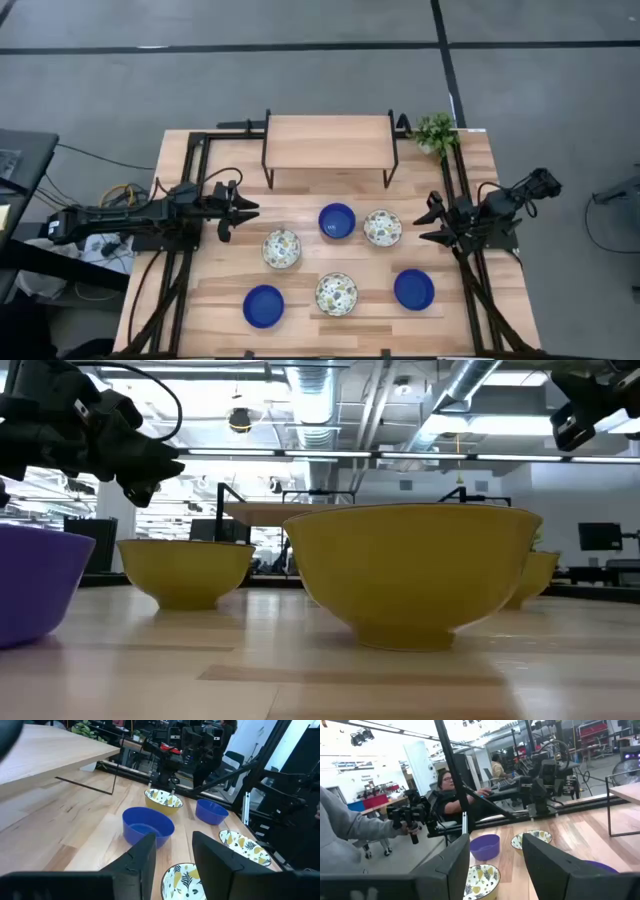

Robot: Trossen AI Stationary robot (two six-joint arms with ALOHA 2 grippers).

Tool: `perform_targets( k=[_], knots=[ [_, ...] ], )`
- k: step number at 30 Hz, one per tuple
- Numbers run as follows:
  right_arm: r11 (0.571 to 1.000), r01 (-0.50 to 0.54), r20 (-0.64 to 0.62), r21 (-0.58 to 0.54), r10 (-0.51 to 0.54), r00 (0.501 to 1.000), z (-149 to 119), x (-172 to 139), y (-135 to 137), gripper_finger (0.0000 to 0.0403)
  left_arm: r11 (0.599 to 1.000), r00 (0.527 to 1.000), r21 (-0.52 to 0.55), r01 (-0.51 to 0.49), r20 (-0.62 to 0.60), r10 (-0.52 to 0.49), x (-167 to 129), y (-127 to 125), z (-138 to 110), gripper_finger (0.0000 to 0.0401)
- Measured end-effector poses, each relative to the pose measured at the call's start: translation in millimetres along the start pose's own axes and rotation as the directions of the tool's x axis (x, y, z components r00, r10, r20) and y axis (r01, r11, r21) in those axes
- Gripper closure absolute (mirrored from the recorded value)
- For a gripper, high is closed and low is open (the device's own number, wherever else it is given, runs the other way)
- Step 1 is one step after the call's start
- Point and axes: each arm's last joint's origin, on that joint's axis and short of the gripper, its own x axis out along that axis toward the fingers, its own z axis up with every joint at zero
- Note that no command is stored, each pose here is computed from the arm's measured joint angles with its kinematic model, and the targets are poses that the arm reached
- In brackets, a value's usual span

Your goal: Pick & Place Mini bowls

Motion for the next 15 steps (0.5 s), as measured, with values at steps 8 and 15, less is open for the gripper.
perform_targets(
  k=[8,15],
  knots=[
    [1.000,0.000,0.000,0.000,0.000,1.000,-0.1,0.0,0.0,0.0233,0.999,1.000,-0.033,0.002,0.006,-0.002,0.0,-0.1,0.6,0.0275],
    [1.000,0.000,0.000,0.000,0.000,1.000,0.0,0.0,0.0,0.0233,0.989,1.000,-0.147,0.003,0.006,-0.002,0.0,-0.2,0.6,0.0275]
  ],
)
